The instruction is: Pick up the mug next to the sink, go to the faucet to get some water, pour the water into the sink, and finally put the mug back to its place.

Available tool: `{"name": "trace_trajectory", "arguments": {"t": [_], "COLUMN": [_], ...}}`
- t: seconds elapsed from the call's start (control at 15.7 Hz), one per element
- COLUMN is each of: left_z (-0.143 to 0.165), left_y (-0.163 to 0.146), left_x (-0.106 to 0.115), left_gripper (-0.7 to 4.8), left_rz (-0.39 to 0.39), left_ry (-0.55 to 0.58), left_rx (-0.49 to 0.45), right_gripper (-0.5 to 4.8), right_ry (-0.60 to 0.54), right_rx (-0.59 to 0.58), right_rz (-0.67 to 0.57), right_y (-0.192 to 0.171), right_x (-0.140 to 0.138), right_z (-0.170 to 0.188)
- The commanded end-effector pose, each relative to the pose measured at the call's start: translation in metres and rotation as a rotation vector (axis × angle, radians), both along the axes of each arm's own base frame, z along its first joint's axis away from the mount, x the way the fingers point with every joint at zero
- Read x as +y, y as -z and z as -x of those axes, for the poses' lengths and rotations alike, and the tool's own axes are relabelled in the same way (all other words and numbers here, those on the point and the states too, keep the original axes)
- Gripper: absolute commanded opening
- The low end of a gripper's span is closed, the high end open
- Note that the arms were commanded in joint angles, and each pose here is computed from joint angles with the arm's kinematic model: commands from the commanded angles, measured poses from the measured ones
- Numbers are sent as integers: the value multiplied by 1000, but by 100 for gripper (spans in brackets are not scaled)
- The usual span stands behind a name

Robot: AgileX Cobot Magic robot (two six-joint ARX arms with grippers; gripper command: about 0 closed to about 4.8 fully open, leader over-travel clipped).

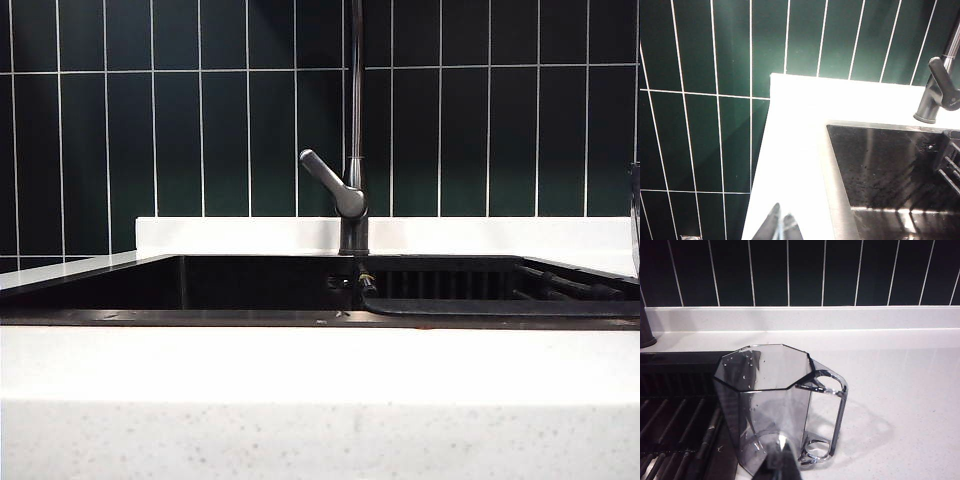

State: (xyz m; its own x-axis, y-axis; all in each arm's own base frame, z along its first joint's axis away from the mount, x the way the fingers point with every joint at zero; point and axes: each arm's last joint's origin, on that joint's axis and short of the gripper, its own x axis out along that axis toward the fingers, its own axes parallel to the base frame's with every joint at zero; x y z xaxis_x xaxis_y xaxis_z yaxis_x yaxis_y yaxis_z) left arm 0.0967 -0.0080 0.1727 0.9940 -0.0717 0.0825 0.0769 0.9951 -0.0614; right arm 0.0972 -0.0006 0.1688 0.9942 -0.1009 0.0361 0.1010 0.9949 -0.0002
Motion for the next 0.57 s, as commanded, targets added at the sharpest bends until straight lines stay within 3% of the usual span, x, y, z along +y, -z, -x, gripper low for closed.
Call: {"name": "trace_trajectory", "arguments": {"t": [0.06,0.57], "left_z": [0,0], "left_y": [-1,-1], "left_x": [0,0], "left_gripper": [-5,-5], "left_rz": [0,0], "left_ry": [1,16], "left_rx": [-9,-9], "right_gripper": [-5,-5], "right_ry": [1,1], "right_rx": [-1,10], "right_rz": [-1,-1], "right_y": [1,2], "right_x": [0,0], "right_z": [0,0]}}
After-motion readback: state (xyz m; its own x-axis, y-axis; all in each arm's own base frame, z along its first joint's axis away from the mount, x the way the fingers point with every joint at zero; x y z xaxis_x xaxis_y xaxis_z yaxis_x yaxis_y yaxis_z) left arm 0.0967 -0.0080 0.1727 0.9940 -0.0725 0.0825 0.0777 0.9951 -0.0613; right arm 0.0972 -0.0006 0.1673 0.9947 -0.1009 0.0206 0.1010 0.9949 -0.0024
